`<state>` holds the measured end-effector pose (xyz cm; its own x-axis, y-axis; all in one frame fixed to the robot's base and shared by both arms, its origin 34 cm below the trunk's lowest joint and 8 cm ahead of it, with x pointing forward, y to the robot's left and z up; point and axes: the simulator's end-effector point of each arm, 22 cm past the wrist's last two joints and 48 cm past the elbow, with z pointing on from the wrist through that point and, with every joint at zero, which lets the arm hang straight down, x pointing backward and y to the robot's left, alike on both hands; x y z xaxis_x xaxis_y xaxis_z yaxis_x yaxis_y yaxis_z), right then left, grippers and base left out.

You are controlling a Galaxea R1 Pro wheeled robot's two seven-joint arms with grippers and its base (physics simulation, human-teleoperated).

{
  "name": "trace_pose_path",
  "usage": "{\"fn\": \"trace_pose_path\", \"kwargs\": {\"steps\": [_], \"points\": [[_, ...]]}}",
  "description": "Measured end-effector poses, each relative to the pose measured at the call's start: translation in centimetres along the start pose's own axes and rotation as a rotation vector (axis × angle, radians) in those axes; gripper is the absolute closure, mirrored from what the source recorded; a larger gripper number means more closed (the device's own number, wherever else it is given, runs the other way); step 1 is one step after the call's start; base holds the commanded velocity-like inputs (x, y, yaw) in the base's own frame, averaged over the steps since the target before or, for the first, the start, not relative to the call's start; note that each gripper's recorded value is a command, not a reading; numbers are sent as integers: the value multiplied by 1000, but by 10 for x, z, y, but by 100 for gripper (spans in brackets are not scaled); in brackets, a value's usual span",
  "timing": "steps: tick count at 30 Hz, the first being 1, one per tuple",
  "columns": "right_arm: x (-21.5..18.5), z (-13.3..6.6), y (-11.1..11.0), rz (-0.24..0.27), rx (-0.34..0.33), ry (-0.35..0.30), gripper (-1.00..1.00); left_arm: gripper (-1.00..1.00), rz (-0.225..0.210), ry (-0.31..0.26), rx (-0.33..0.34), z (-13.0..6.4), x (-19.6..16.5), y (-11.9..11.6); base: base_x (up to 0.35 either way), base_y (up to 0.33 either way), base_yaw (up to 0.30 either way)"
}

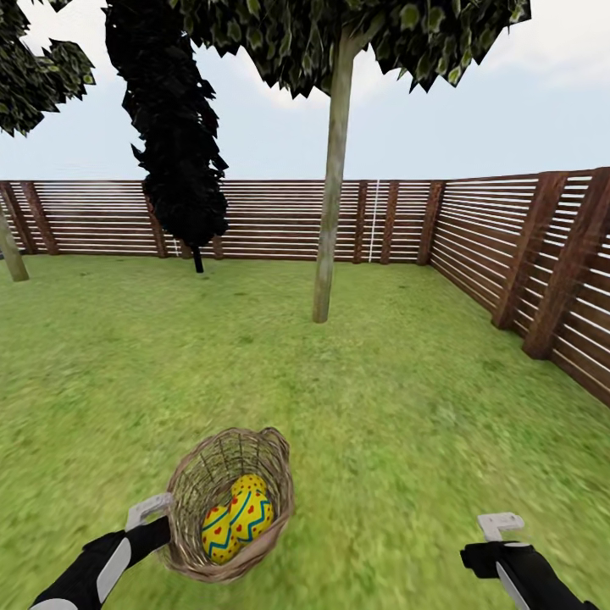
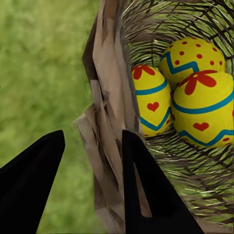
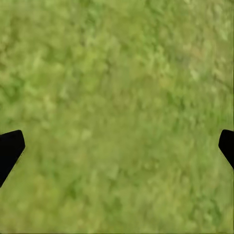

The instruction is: Take the three Easter eggs out of the wicker basket on the lawn in the garden, then place them on the lawn next to a single tree (choose any tree) so that all three eggs are next to the same tree and none are left in the basket.

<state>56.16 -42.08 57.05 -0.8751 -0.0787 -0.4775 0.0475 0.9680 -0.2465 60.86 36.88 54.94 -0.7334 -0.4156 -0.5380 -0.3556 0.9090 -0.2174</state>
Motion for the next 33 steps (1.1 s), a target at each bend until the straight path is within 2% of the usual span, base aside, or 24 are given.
{"fn": "trace_pose_path", "kwargs": {"steps": [3,6,17,25,33], "points": [[0,0,0,0,1,0,-100,100,4,3,1,0,1,-1,171,295,0],[0,0,0,0,1,0,-100,100,7,45,2,0,10,-1,153,311,0],[0,0,1,1,-4,0,-100,100,1,50,5,0,11,-2,210,291,-14],[-1,-1,5,4,-12,-2,-100,100,1,49,7,-1,10,-4,181,308,-105],[-1,-1,3,5,-10,-1,-100,100,0,51,9,0,11,-5,182,308,-285]]}}
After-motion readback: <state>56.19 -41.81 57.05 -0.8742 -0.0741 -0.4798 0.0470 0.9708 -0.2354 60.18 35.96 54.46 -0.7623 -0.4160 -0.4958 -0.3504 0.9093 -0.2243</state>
